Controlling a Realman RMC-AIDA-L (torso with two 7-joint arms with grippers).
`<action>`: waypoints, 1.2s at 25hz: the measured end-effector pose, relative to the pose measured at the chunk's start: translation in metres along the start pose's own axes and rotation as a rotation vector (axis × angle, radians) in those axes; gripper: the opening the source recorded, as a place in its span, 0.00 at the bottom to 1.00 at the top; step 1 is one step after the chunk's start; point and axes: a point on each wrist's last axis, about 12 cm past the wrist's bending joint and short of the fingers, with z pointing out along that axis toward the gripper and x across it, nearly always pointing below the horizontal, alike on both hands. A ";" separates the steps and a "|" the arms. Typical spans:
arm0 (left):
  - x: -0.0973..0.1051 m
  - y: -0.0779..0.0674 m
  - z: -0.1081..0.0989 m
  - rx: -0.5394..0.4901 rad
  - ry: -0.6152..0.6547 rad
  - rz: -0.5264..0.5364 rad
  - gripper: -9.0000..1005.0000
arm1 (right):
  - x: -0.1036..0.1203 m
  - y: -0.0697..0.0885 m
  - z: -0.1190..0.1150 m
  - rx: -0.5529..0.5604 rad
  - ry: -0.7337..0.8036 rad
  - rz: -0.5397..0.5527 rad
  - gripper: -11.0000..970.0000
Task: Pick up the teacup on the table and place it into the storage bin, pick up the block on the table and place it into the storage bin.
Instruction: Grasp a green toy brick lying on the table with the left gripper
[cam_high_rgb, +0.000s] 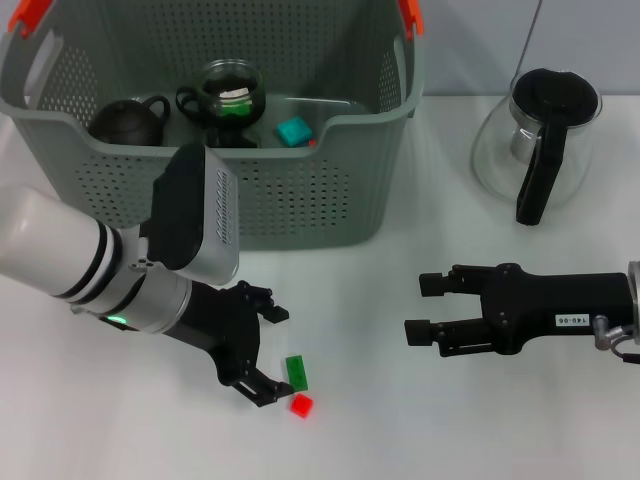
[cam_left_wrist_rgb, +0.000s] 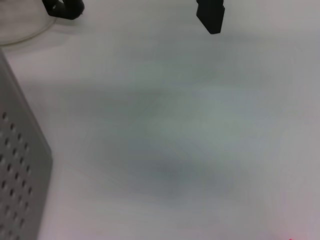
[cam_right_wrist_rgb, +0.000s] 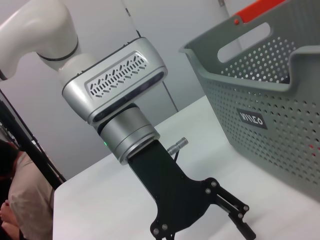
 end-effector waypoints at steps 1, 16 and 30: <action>0.000 0.000 0.001 0.003 -0.002 -0.001 0.95 | 0.000 0.000 0.000 0.000 0.000 -0.001 0.95; -0.004 -0.002 0.011 0.003 -0.018 0.007 0.95 | -0.004 -0.001 0.001 0.000 -0.009 -0.013 0.94; -0.017 -0.001 0.012 0.010 -0.032 0.048 0.95 | -0.004 -0.001 0.001 0.003 -0.014 -0.013 0.94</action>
